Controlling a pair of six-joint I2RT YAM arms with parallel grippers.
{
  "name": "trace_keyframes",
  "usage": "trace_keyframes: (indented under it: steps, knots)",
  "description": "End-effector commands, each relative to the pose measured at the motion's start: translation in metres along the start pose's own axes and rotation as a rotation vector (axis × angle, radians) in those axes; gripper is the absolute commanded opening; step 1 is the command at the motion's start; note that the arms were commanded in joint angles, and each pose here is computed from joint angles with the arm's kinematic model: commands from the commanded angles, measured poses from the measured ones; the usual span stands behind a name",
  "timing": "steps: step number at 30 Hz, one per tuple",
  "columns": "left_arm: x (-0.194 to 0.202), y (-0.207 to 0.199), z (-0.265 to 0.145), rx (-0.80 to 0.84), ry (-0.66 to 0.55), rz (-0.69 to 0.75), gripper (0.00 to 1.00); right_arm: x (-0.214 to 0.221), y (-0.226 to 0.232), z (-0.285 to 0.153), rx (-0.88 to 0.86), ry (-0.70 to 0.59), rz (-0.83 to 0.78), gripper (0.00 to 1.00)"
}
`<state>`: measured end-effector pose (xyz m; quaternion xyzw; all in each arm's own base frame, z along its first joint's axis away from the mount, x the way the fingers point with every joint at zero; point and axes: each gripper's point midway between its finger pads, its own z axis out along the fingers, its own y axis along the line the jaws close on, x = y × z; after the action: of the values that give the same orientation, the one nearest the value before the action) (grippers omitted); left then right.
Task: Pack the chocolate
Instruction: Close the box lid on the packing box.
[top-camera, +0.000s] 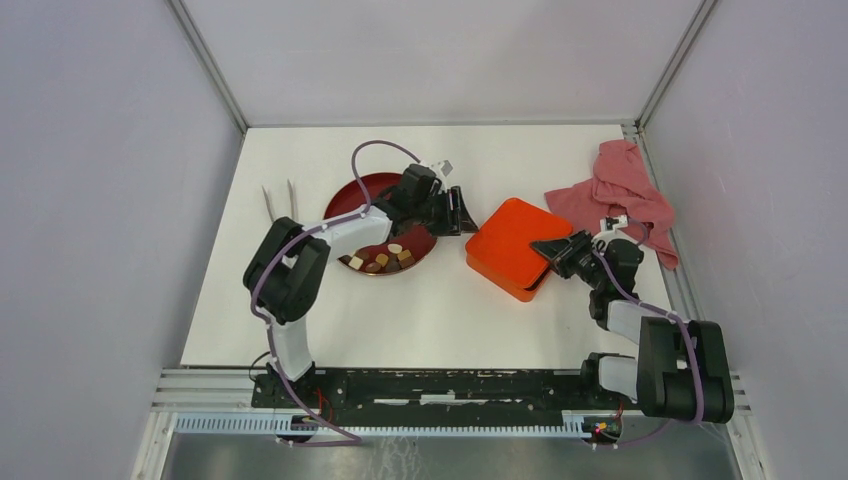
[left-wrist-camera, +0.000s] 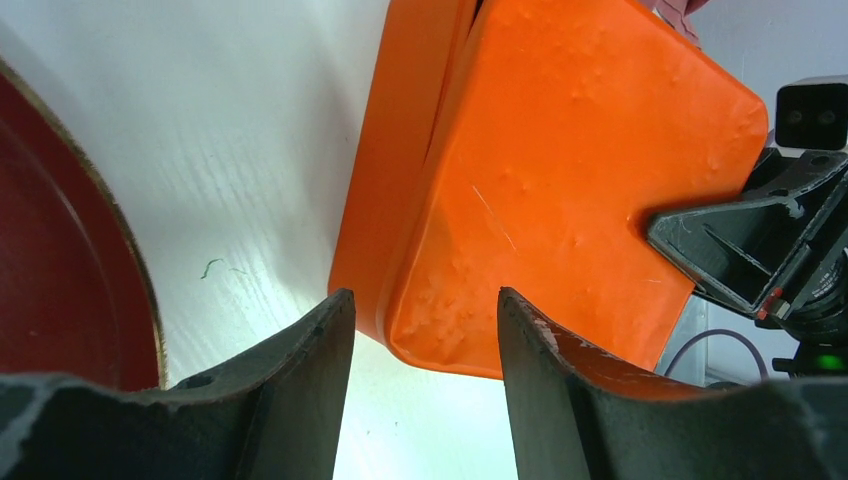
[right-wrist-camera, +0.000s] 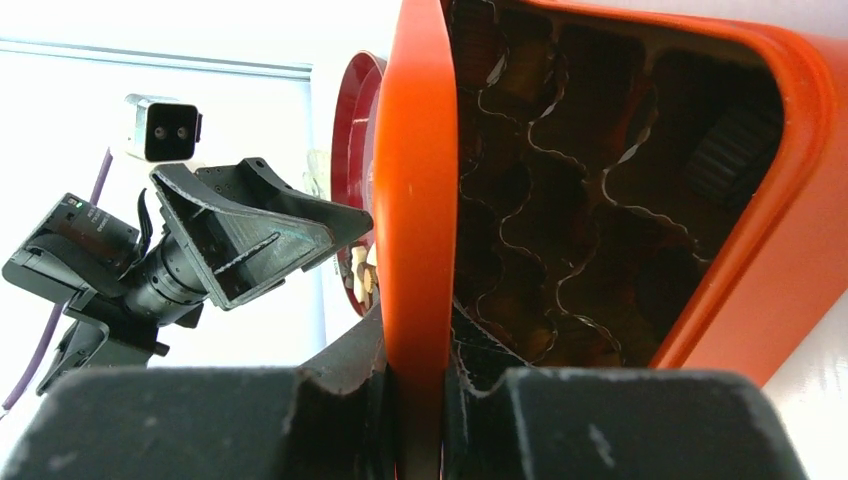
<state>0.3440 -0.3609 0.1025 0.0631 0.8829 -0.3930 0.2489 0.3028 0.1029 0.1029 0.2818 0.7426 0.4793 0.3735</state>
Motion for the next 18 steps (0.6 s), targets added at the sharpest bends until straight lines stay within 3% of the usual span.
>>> trace_keyframes:
  steps: [1,11,18]
  knots:
    - [-0.001,-0.014,0.008,0.029,0.03,0.066,0.61,-0.011,-0.005,-0.003,0.02,-0.052,-0.058,0.19]
    - [0.009,-0.02,0.02,0.055,0.086,0.082,0.61,-0.012,-0.009,-0.001,0.043,-0.033,-0.092,0.28]
    - [0.016,-0.026,0.028,0.075,0.113,0.084,0.6,-0.017,-0.007,0.0,0.058,-0.029,-0.152,0.47]
